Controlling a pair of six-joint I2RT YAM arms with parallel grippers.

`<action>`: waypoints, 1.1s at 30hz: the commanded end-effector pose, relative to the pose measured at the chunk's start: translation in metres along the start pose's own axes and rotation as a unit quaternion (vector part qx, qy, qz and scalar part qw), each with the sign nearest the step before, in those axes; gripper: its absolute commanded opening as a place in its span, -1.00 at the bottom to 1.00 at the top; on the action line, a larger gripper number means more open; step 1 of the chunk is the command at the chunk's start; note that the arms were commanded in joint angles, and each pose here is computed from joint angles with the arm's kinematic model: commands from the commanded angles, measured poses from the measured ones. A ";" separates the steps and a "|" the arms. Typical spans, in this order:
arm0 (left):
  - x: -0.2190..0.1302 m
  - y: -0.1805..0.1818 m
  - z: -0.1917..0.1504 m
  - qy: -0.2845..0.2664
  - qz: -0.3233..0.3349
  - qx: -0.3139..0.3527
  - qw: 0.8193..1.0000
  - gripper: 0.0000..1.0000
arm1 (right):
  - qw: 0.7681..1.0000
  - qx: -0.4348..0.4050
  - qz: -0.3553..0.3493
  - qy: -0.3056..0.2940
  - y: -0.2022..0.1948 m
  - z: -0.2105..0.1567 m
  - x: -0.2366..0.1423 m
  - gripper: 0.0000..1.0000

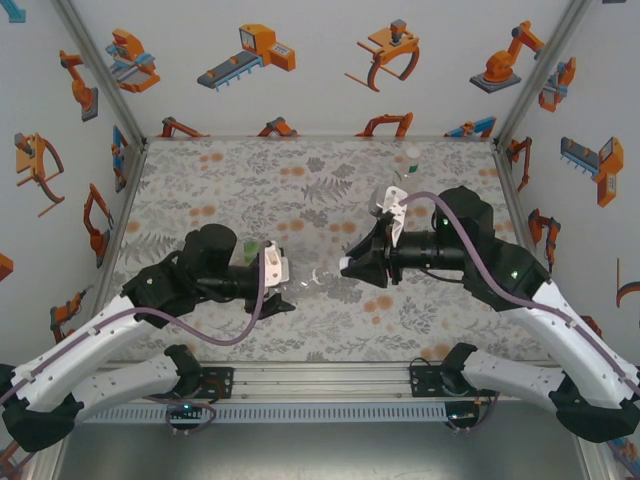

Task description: Screw on the bottle caps

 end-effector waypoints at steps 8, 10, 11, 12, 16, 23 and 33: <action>0.003 -0.009 0.012 0.001 -0.022 0.031 0.999 -1.00 | 0.988 -0.111 0.109 0.001 0.026 -0.004 0.007 -1.00; 0.004 -0.009 0.012 0.001 -0.022 0.033 0.999 -1.00 | 0.988 -0.113 0.108 0.003 0.026 -0.006 0.008 -1.00; 0.003 -0.008 0.013 0.000 -0.021 0.033 0.999 -1.00 | 0.988 -0.113 0.107 0.003 0.026 -0.007 0.009 -1.00; 0.004 -0.008 0.013 0.000 -0.021 0.032 0.999 -1.00 | 0.988 -0.112 0.106 0.006 0.025 -0.010 0.010 -1.00; 0.003 -0.006 0.015 -0.003 -0.016 0.032 0.999 -1.00 | 0.989 -0.110 0.100 0.015 0.023 -0.016 0.013 -1.00; 0.006 -0.005 0.017 -0.005 -0.016 0.026 1.000 -1.00 | 0.989 -0.111 0.098 0.021 0.022 -0.020 0.019 -1.00; 0.007 -0.005 0.019 -0.008 -0.018 0.026 0.999 -1.00 | 0.989 -0.112 0.090 0.029 0.020 -0.024 0.025 -1.00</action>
Point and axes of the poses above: each hand's point on the last joint's axis, 136 mm out from that joint toward the fingers, its own x axis out along the fingers, its own y axis along the line the jaws close on, z = x × y, the point moved 2 cm from there along -x, back along the fingers, and after that the axes turned 3 degrees about -x, right-handed, at the moved point
